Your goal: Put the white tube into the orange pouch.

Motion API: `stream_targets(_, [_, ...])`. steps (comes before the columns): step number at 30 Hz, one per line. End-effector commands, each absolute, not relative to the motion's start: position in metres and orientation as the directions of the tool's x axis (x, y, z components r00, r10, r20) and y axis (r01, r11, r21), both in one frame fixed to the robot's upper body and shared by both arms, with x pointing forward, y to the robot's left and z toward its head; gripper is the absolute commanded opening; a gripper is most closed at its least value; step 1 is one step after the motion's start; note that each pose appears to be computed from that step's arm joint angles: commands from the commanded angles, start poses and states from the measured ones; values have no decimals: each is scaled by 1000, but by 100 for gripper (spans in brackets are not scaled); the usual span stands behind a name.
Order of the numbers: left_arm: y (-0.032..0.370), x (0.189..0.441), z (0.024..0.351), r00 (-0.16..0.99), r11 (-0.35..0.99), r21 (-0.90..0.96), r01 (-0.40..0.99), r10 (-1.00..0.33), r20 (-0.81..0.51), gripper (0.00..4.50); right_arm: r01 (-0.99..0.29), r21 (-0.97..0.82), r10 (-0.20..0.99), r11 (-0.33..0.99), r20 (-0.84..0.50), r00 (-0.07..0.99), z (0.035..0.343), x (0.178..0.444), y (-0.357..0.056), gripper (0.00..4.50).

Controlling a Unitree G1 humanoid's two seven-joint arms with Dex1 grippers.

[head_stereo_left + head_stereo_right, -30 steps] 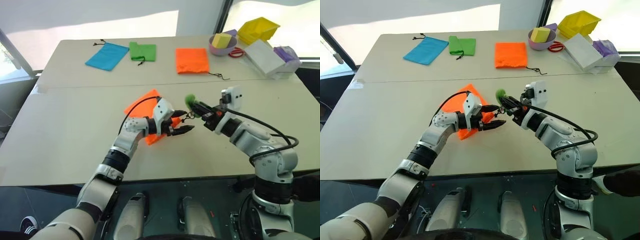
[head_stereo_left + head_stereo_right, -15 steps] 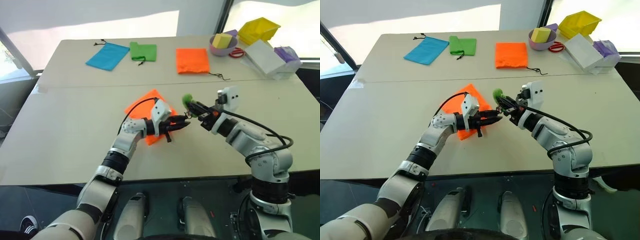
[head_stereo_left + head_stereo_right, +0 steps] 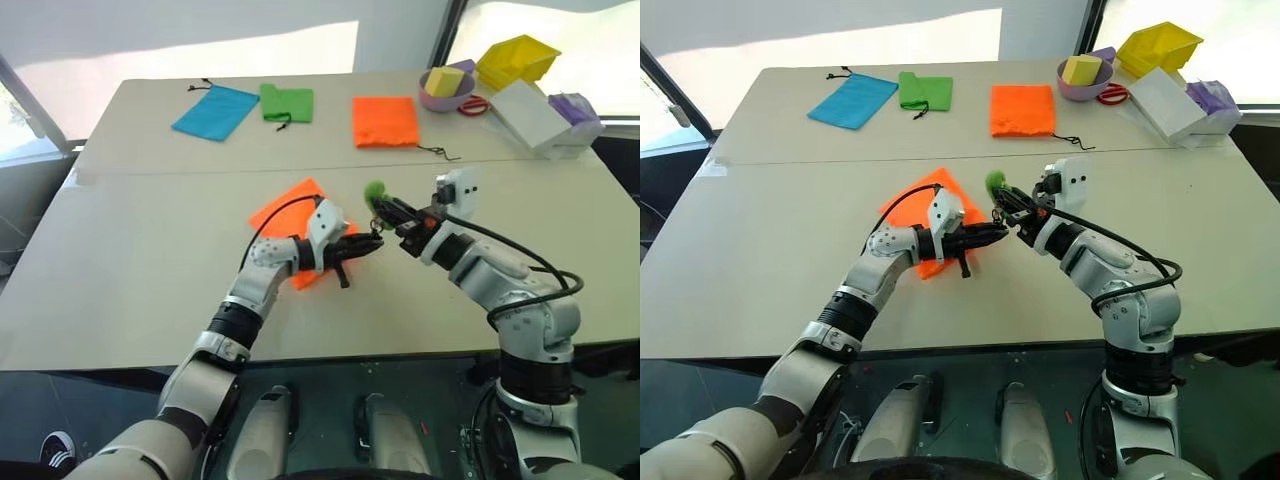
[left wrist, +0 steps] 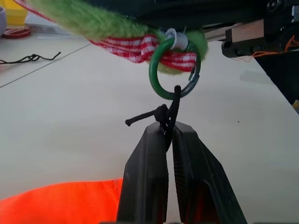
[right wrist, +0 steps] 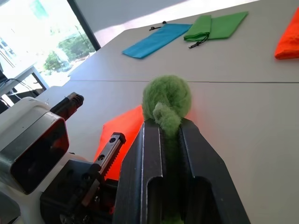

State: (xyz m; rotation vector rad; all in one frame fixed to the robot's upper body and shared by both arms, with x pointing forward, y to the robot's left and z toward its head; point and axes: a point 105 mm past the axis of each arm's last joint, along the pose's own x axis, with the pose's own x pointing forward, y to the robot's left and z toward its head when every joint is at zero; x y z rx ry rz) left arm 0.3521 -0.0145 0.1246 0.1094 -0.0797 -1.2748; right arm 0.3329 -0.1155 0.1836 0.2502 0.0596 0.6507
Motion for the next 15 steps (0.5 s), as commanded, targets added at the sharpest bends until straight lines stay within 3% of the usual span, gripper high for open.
stream_targets(1, [-11, 354, 132, 296, 292, 173, 941, -955, 5, 22, -613, 222, 612, 758, 83, 786, 198, 330, -114, 0])
stream_targets(8, [-6, 354, 113, 298, 260, 236, 936, -944, -141, 22, -499, 268, 478, 824, 141, 867, 211, 351, -143, 0])
stream_targets(15, [3, 352, 98, 287, 172, 326, 929, -893, -346, 22, -336, 281, 316, 899, 116, 942, 205, 369, -177, 0])
